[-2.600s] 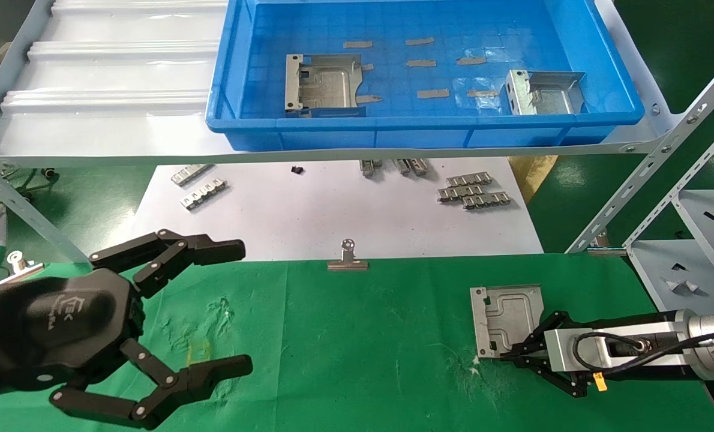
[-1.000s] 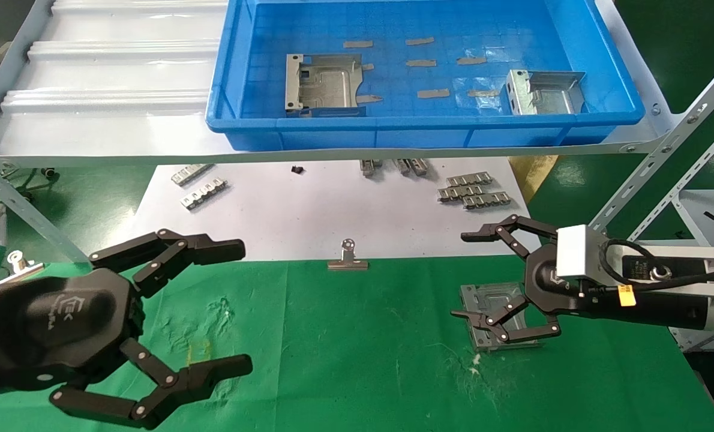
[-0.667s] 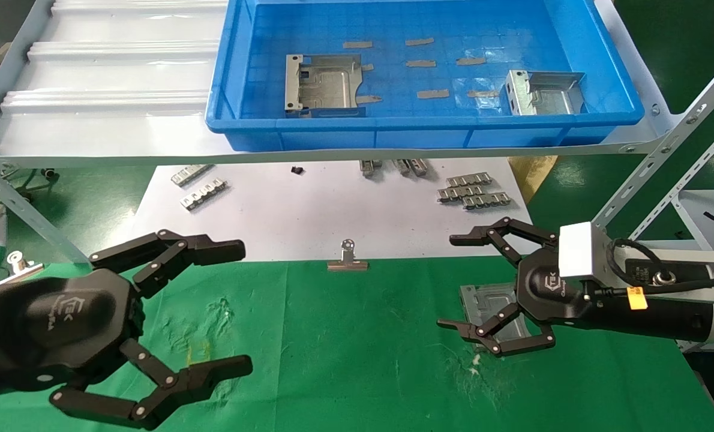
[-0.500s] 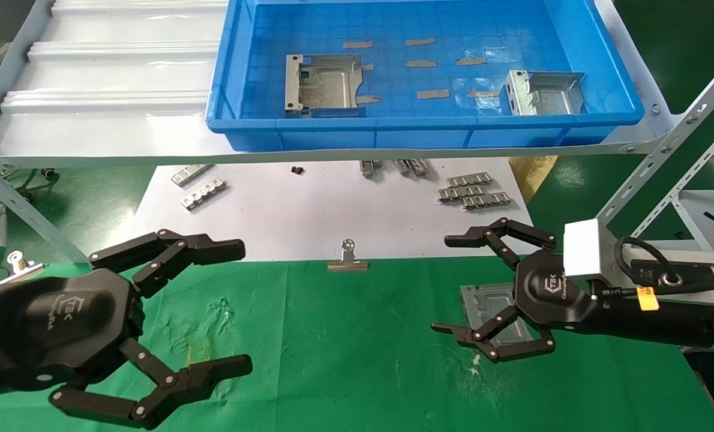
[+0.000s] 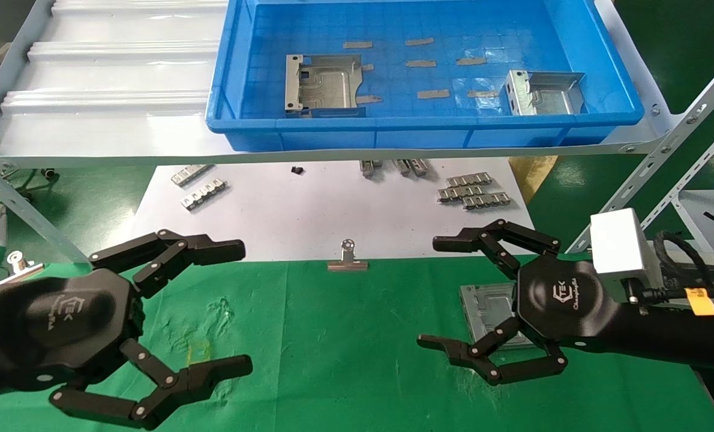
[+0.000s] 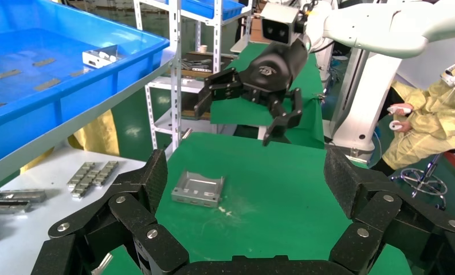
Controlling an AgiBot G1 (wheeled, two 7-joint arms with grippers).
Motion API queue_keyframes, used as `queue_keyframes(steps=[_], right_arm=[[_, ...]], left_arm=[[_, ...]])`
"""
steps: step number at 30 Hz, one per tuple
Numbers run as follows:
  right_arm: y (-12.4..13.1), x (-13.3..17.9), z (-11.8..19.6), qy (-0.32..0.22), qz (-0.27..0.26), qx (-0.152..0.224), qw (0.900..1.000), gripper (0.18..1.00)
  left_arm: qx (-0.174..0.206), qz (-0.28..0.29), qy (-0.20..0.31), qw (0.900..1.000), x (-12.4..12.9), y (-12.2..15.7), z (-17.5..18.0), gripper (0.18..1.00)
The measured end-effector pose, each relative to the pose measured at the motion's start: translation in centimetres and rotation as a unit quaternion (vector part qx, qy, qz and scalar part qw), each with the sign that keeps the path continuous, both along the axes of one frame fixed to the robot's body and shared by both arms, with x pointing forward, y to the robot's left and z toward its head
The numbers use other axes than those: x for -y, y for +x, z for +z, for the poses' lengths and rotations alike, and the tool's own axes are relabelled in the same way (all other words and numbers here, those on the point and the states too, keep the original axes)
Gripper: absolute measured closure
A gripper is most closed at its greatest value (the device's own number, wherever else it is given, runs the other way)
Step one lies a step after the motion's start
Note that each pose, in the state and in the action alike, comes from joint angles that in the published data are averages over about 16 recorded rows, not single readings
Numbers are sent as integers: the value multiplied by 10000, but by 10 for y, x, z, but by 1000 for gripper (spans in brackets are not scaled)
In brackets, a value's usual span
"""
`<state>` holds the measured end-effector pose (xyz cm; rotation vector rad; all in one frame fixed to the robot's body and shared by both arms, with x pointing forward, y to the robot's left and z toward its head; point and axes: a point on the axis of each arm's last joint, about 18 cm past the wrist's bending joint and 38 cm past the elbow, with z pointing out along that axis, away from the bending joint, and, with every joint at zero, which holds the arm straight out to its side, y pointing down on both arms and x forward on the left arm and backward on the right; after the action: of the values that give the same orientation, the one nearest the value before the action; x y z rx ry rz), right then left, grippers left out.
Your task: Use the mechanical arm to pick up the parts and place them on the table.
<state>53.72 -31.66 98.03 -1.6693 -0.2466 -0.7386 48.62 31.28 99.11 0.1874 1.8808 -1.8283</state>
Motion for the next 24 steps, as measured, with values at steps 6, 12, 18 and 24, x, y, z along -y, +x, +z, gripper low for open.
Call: queue_keyframes(steps=[6,12,18,24], right_arm=[[-16,-5,4,163,179,-160,9996,179],[-34,-9,7,291,353,-321,9984,179],[-50,-12,10,378,508,-467,9969,179],[-62,-15,12,419,616,-553,9957,179]], left_arm=[[0,0,0,10000,0,0,0,184],[0,0,0,10000,0,0,0,184],[0,0,0,10000,0,0,0,184],[0,1,-1,10000,0,0,0,184]])
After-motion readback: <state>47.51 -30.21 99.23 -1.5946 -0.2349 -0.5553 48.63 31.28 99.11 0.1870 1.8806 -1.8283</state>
